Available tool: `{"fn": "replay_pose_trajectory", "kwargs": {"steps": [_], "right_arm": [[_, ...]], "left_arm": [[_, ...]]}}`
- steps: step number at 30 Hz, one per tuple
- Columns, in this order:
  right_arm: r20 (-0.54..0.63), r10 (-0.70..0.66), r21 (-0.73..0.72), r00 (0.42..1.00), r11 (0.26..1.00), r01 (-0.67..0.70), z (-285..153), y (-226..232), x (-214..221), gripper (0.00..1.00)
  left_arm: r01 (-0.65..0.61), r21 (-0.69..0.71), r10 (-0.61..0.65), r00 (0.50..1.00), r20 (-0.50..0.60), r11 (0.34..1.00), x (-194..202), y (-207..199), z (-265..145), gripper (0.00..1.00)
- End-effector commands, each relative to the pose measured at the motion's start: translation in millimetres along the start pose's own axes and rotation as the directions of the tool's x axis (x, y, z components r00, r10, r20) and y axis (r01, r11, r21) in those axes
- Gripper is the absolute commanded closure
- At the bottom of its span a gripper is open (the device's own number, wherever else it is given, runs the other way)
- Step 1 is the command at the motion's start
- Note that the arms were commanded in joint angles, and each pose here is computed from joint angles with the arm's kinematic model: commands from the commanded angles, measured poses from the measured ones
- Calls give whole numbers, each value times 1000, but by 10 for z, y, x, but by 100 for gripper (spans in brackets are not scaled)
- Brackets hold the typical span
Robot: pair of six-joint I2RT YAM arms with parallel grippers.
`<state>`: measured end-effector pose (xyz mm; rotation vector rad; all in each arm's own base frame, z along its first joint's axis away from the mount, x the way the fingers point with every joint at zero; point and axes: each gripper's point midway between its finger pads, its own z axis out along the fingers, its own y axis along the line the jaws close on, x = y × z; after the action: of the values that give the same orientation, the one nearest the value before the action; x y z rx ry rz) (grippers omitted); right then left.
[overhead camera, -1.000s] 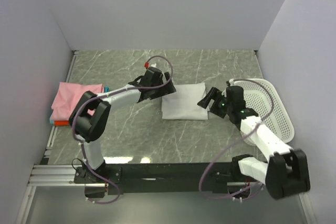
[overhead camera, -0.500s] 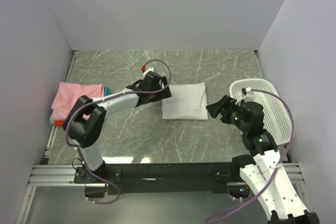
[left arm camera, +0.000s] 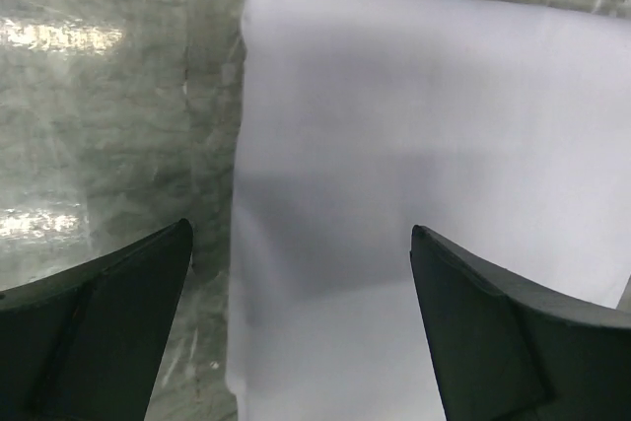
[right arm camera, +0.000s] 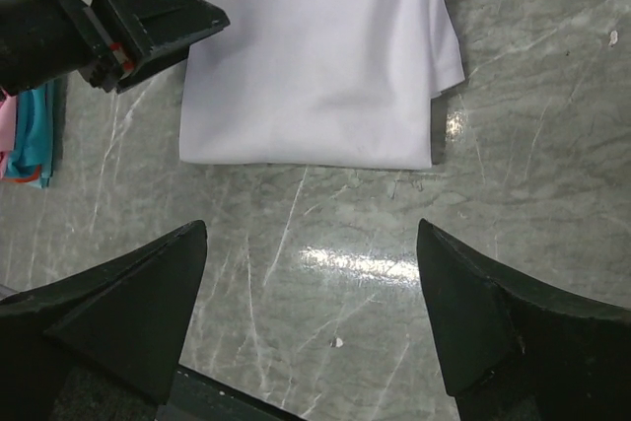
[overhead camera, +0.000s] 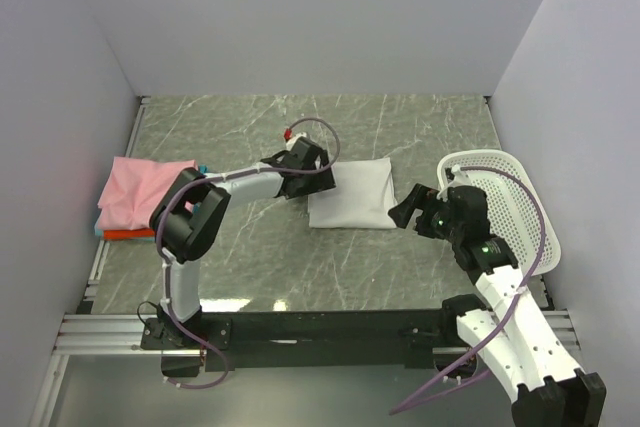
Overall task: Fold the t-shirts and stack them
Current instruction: Neatly place the folded tshirt to the corner
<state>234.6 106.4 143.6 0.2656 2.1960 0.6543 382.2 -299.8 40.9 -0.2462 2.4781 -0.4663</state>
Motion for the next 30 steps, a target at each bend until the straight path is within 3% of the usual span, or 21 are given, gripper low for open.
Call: {"fn": "replay_pose_trajectory", "kwargs": {"steps": [1, 12, 20, 25, 29, 30], "right_arm": [[10, -27, -6, 1000, 1000, 27, 32, -14, 7, 7], [3, -14, -2, 1000, 1000, 14, 93, -61, 62, 7], [10, -2, 37, 1000, 999, 2, 116, -139, 65, 7], [10, -5, 37, 1000, 999, 5, 116, -140, 65, 7], [12, -8, 40, 1000, 999, 7, 117, -145, 64, 7], [9, -8, 41, 1000, 999, 7, 115, -150, 69, 7]], "left_arm": [[-38, -19, 37, 998, -47, 999, 217, -58, 71, 1], [-56, -130, 51, 998, -44, 990, 492, 12, 123, 39], [-93, -289, 91, 996, -20, 953, 518, 130, 172, 50], [-123, -292, 120, 992, -28, 948, 505, 122, 203, 73], [-171, -265, 181, 983, 14, 949, 384, 75, 151, 99], [-184, -265, 203, 978, 45, 947, 286, 57, 91, 99]]}}
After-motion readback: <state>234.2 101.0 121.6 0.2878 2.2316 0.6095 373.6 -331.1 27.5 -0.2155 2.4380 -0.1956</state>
